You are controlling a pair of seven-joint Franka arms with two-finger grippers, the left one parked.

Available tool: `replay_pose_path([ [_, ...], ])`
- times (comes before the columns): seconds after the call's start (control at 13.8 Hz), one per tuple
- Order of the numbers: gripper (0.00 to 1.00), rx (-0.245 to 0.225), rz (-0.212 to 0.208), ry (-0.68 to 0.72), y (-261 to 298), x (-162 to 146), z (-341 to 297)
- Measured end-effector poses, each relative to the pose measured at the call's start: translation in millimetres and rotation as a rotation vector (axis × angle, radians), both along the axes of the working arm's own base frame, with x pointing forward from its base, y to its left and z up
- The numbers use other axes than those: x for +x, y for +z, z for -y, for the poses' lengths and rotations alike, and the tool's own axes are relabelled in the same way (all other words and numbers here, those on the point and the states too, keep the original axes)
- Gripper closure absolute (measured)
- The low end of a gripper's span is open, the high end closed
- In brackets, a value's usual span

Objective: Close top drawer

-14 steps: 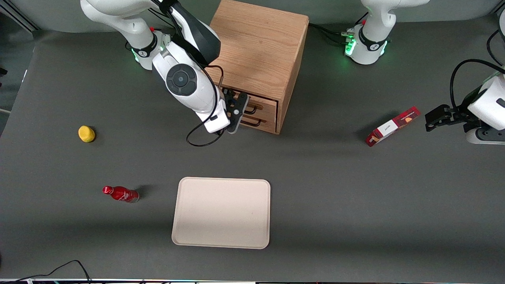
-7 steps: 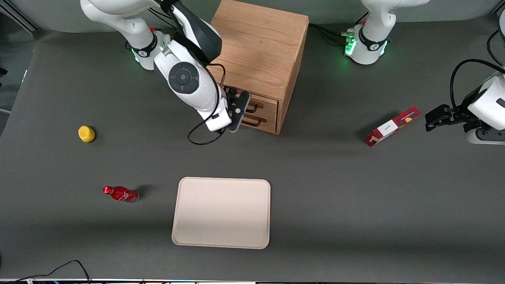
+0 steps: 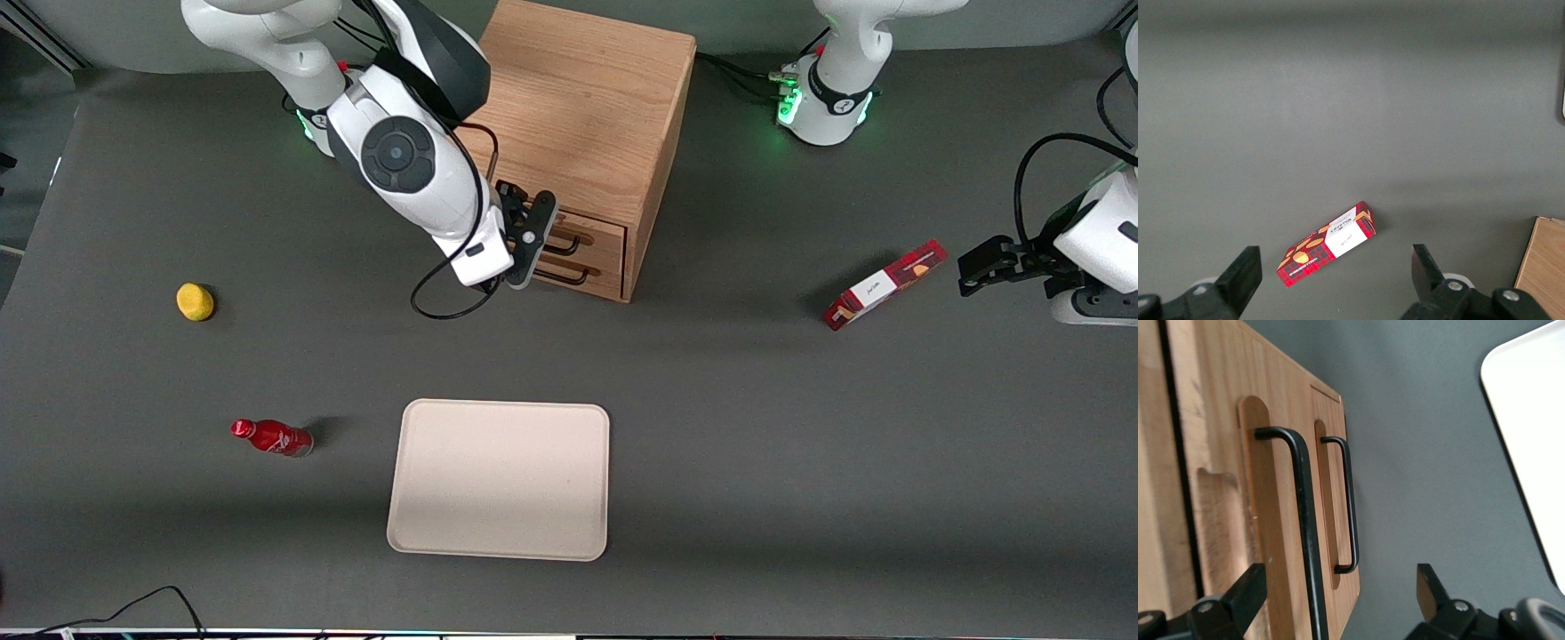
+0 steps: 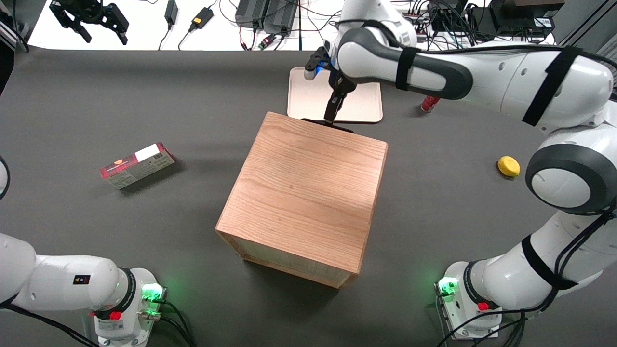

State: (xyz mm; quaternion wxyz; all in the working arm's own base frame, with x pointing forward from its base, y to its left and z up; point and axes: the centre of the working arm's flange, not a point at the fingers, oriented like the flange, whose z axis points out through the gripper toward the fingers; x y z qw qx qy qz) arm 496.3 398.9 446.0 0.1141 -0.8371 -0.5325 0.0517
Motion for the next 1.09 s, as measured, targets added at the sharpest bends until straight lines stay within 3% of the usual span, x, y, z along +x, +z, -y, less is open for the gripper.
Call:
replay_pose_path([
  [0.29, 0.00, 0.051, 0.037, -0.101, 45.5, 24.7, 35.3],
  [0.65, 0.00, 0.058, 0.128, -0.377, 122.4, 62.4, 175.5],
  [0.87, 0.00, 0.016, 0.099, -0.561, 132.2, 75.8, 264.6],
  [1.09, 0.00, -0.033, 0.070, -0.773, 148.2, 70.6, 342.2],
])
